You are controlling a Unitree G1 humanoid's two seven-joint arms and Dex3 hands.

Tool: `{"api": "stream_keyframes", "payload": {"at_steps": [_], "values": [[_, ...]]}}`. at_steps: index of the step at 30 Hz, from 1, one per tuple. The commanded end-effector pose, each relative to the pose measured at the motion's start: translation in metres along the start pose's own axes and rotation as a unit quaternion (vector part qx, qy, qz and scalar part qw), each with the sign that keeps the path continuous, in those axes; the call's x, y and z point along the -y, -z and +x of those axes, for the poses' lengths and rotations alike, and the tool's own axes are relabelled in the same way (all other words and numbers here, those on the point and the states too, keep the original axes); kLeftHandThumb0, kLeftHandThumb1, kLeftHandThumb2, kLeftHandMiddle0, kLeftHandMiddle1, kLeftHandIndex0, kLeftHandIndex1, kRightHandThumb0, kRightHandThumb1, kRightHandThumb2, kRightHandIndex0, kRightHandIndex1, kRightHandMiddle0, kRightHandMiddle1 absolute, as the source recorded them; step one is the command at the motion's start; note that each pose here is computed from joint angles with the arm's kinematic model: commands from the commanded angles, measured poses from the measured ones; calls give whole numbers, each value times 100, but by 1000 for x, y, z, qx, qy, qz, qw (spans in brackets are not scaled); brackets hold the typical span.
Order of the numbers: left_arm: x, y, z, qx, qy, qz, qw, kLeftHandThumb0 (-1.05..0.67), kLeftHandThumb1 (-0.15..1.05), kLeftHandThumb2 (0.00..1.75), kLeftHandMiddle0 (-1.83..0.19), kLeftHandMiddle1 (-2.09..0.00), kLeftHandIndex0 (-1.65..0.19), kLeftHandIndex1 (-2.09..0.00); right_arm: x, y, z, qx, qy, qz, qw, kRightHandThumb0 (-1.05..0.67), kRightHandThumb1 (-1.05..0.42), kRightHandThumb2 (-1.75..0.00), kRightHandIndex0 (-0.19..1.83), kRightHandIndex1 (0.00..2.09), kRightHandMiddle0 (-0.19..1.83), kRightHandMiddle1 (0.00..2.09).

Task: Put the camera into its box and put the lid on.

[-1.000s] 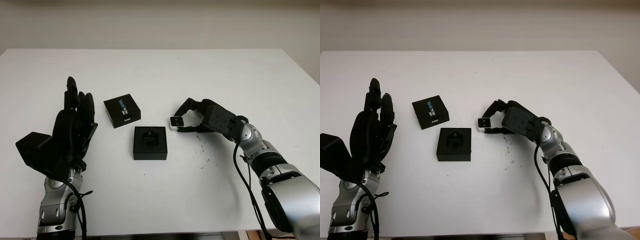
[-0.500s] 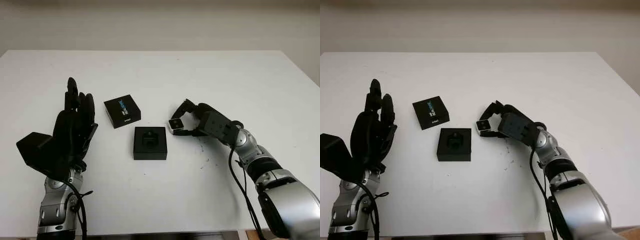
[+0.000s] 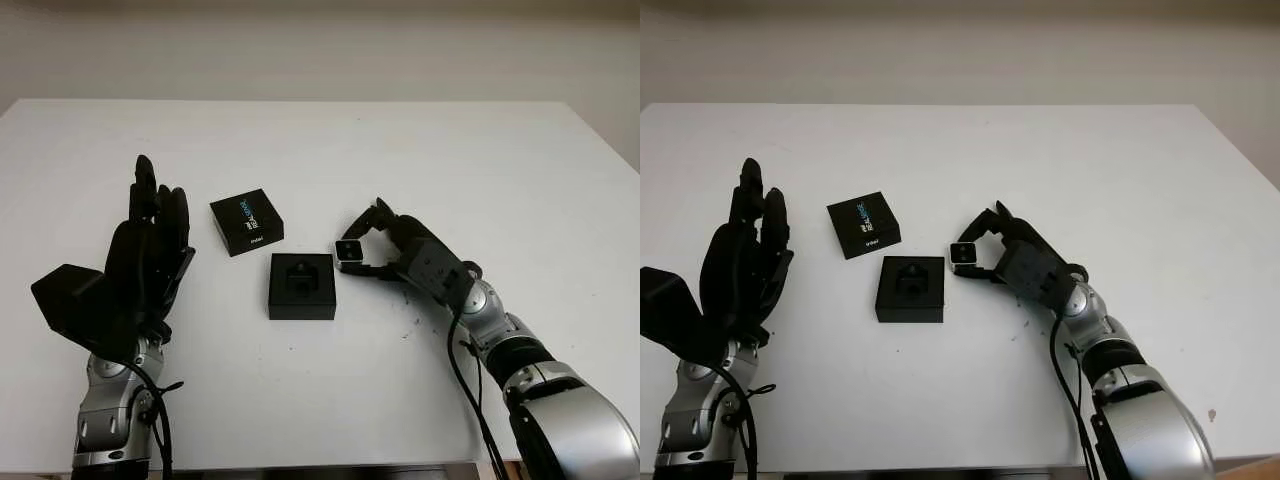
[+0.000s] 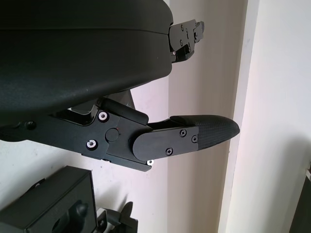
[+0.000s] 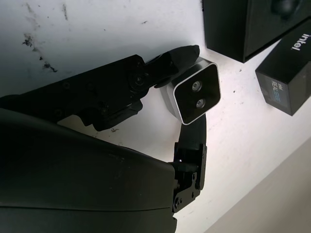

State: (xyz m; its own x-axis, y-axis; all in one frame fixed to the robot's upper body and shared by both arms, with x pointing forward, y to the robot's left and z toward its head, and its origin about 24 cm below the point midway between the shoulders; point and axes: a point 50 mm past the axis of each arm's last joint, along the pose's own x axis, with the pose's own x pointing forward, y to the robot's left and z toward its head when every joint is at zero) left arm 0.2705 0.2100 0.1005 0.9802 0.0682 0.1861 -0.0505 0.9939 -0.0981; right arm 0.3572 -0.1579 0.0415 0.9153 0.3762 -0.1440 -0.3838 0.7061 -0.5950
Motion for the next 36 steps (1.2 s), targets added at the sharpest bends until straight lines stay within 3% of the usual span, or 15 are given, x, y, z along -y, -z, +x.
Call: {"api": "stream_keyframes", "payload": {"at_steps": [1,8,16,24,36], "values": [[0,-4,1,9,2,1,1000,-67,105,51,19,0,19,0,-27,19,-10,-37,-33,23,999,-39,-96,-5,46,8,27,173],[0,-3,0,6,4,3,1000,-67,105,51,19,0,19,0,-17,18,-9,-30,14,104,994,-41,-95,-5,42,5,30,176],[1,-2,0,6,6,0,1000,-68,105,50,19,0,19,0,-1,-5,-6,29,57,182,981,-39,-92,-5,45,7,34,176],[3,-1,0,2,6,-1,1000,-67,105,51,19,0,19,0,3,-34,-11,66,48,222,972,-41,-93,-5,41,4,34,173],[4,0,-2,0,7,3,1000,-68,105,51,19,0,19,0,2,-67,-26,99,23,196,975,-41,-92,-5,37,3,37,176]]}}
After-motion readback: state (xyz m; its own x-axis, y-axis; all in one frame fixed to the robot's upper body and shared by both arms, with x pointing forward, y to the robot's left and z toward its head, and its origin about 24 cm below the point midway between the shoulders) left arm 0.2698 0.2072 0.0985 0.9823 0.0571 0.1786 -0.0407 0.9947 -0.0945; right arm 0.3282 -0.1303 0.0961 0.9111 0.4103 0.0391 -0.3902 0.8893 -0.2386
